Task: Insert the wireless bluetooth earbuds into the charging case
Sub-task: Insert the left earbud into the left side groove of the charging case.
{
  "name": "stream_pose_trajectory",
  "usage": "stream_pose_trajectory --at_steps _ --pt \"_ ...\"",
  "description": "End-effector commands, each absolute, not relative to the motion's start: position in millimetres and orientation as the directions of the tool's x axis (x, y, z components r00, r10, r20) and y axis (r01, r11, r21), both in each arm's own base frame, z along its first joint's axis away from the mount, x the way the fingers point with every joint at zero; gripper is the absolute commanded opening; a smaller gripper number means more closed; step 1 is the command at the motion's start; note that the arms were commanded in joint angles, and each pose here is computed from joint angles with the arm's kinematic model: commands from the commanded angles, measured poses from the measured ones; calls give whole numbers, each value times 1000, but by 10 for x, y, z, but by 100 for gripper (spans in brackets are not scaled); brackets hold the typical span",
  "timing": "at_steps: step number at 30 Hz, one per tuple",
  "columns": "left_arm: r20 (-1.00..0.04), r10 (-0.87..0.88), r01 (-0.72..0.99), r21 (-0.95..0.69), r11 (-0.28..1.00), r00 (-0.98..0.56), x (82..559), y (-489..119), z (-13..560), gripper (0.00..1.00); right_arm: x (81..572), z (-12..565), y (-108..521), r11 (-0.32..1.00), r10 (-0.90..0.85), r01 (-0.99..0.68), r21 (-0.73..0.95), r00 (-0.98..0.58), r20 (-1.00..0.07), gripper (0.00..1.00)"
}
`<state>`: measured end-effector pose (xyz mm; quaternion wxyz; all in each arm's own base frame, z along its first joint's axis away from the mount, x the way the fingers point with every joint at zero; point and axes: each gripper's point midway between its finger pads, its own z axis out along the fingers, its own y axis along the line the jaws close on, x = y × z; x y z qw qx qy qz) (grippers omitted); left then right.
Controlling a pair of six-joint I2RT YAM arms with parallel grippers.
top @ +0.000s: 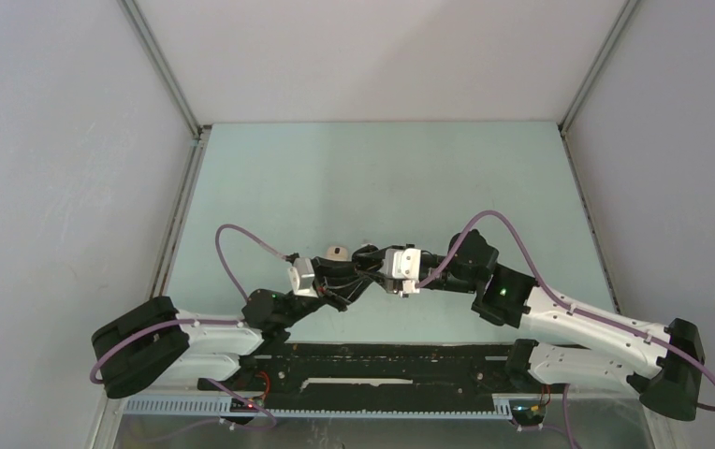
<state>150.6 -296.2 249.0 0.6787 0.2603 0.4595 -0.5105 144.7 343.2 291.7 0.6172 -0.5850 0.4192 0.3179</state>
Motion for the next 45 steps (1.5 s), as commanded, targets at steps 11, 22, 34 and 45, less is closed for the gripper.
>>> stream_pose_trajectory --at_steps 11,22,34,45 --pt "-858 -501 944 -61 325 117 1440 -2927 2675 0 1486 3160 3466 125 -90 -855 -503 496 -864 41" --pt "-858 -499 946 -49 322 125 1421 -2924 2678 0 1662 3090 3419 151 -168 -889 -433 408 -897 51" --pt "-860 -492 949 -32 315 134 1397 -2934 2669 0 1671 2901 3365 125 -231 -955 -270 237 -944 57" --pt "-868 -467 948 14 319 170 1370 -2966 2621 0 1613 2777 3367 71 -301 -989 -127 100 -948 58"
